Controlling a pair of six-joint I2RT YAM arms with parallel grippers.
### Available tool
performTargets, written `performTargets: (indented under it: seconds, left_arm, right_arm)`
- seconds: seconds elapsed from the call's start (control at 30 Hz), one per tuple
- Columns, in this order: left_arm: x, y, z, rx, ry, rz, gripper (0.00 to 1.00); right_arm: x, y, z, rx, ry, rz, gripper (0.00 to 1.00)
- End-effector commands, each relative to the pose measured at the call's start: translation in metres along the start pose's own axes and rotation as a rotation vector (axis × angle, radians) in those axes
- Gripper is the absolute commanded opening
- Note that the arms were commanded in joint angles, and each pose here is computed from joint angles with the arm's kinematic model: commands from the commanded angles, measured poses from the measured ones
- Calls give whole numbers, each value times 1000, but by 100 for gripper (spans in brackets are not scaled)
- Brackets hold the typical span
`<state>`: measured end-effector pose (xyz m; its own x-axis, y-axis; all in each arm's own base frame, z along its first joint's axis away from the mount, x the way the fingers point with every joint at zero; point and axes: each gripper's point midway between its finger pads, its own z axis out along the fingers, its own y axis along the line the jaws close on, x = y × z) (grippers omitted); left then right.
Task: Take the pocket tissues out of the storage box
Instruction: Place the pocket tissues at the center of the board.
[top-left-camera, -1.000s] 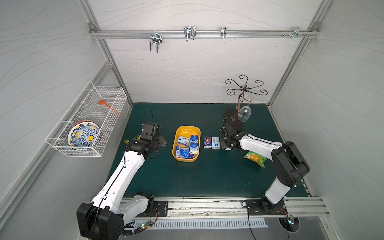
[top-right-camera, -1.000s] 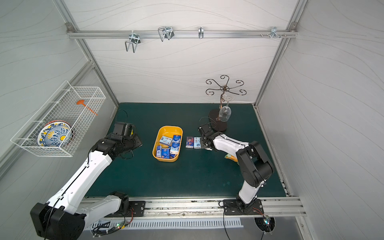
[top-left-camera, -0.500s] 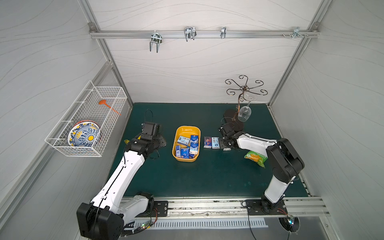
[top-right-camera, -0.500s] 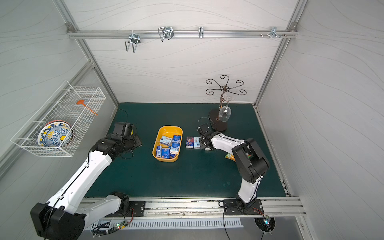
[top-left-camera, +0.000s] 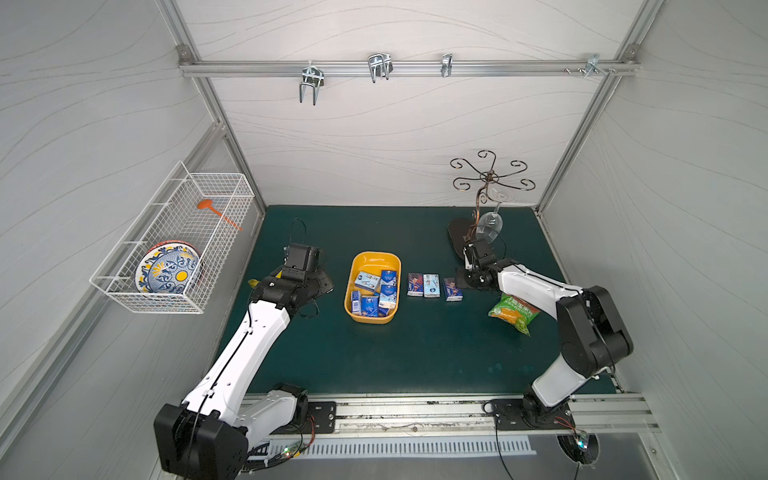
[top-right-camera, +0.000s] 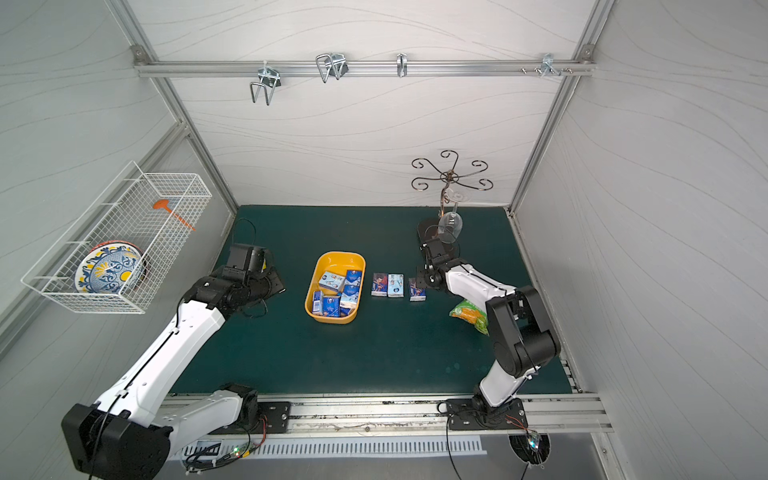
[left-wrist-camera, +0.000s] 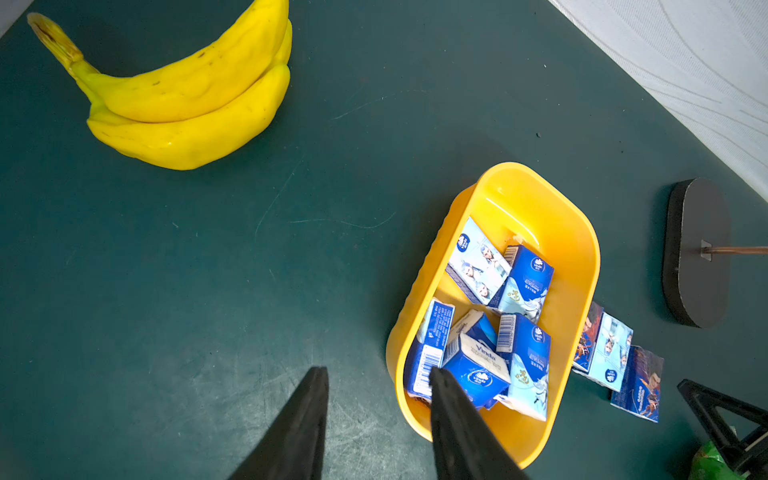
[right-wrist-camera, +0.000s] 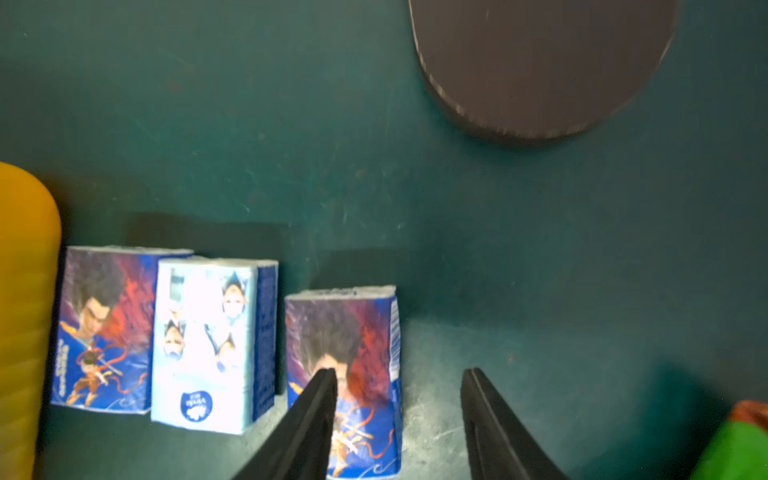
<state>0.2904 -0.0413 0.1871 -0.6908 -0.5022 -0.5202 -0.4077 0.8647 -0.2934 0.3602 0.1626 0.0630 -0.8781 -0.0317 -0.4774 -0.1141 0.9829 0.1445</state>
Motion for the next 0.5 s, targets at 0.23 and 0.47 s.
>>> performTargets:
  seconds: [0.23, 0.47]
  left_arm:
    - [-9, -8, -5, 40, -38, -4, 44]
    - [-8, -8, -4, 40, -37, -2, 44]
  right_arm:
    - [25, 10, 22, -71, 85, 35, 47]
    - [35, 8, 37, -65, 116, 72, 39]
